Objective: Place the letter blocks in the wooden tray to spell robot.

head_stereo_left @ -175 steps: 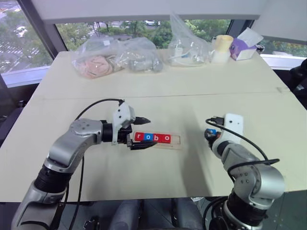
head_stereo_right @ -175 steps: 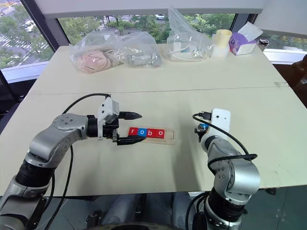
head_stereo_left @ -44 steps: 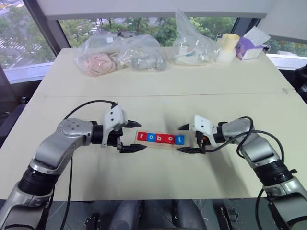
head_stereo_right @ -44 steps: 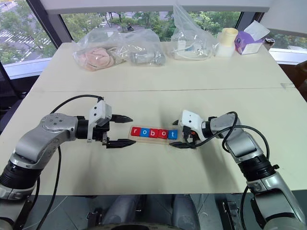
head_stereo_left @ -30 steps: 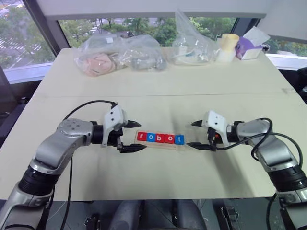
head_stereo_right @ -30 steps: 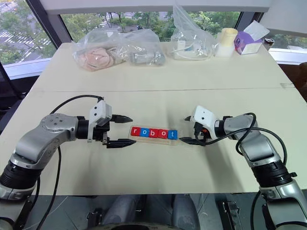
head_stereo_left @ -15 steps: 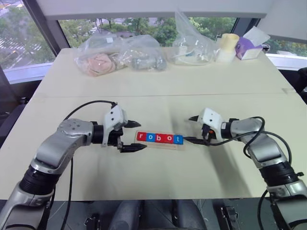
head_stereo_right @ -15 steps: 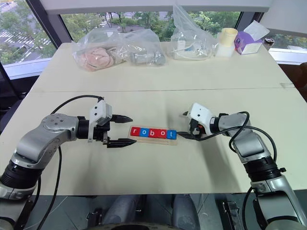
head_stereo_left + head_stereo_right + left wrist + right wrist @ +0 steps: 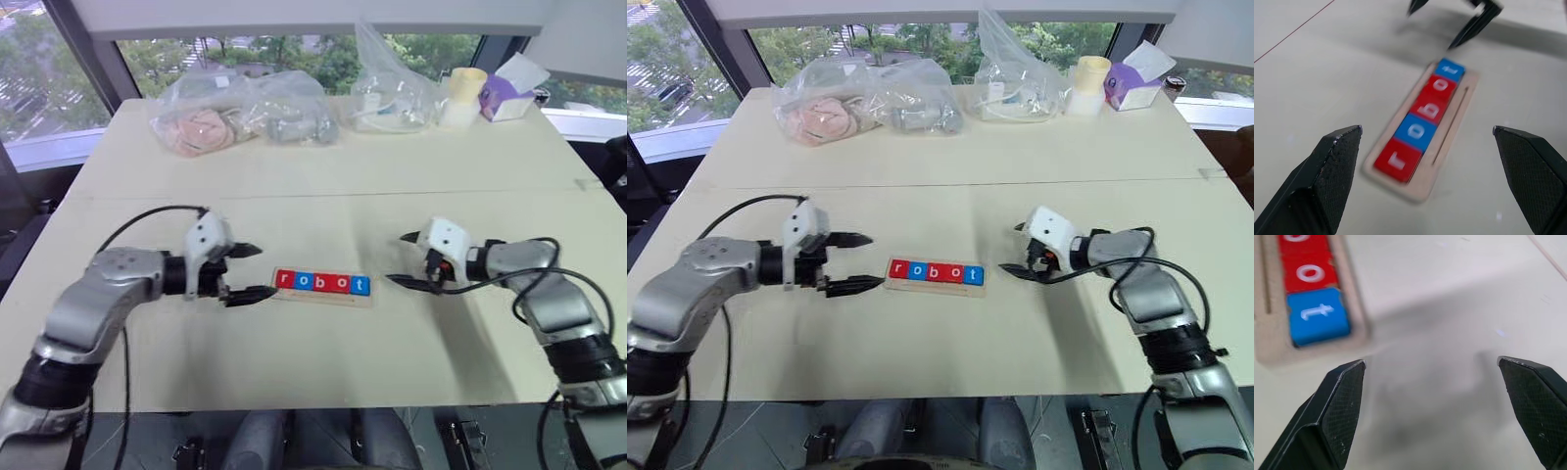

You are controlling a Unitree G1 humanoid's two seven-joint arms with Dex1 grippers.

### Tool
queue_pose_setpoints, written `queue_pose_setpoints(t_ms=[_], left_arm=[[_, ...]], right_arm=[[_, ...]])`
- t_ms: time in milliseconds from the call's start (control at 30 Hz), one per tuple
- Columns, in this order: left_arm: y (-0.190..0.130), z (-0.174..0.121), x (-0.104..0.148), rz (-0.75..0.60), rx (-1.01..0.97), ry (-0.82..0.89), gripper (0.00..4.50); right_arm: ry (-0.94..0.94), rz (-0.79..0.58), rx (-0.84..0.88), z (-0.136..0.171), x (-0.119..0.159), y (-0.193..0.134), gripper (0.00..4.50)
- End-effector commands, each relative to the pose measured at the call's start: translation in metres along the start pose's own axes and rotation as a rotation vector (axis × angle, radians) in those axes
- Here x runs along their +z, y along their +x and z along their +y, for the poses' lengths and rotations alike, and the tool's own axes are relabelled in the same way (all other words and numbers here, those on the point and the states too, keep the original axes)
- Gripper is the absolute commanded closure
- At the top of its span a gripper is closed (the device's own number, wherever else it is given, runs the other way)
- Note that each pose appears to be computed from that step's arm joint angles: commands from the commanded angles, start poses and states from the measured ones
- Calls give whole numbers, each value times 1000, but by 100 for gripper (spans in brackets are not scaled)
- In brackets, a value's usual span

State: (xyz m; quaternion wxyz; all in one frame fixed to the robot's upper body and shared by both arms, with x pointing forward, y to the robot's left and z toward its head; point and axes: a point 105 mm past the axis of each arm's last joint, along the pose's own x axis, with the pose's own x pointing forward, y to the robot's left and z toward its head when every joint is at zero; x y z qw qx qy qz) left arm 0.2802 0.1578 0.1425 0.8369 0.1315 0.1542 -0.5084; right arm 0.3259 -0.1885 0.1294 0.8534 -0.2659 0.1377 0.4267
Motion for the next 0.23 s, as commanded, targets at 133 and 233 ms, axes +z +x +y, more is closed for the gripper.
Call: queue_pose_setpoints(t_ms=[133,233], left_arm=[[-37,-14,-18,-2,116,-118,0],[-41,-21,-26,-16,153,-163,0]], right_arm=[[374,-151,94,51,16,-43,9],[454,-111,120,74,9,-51,9]])
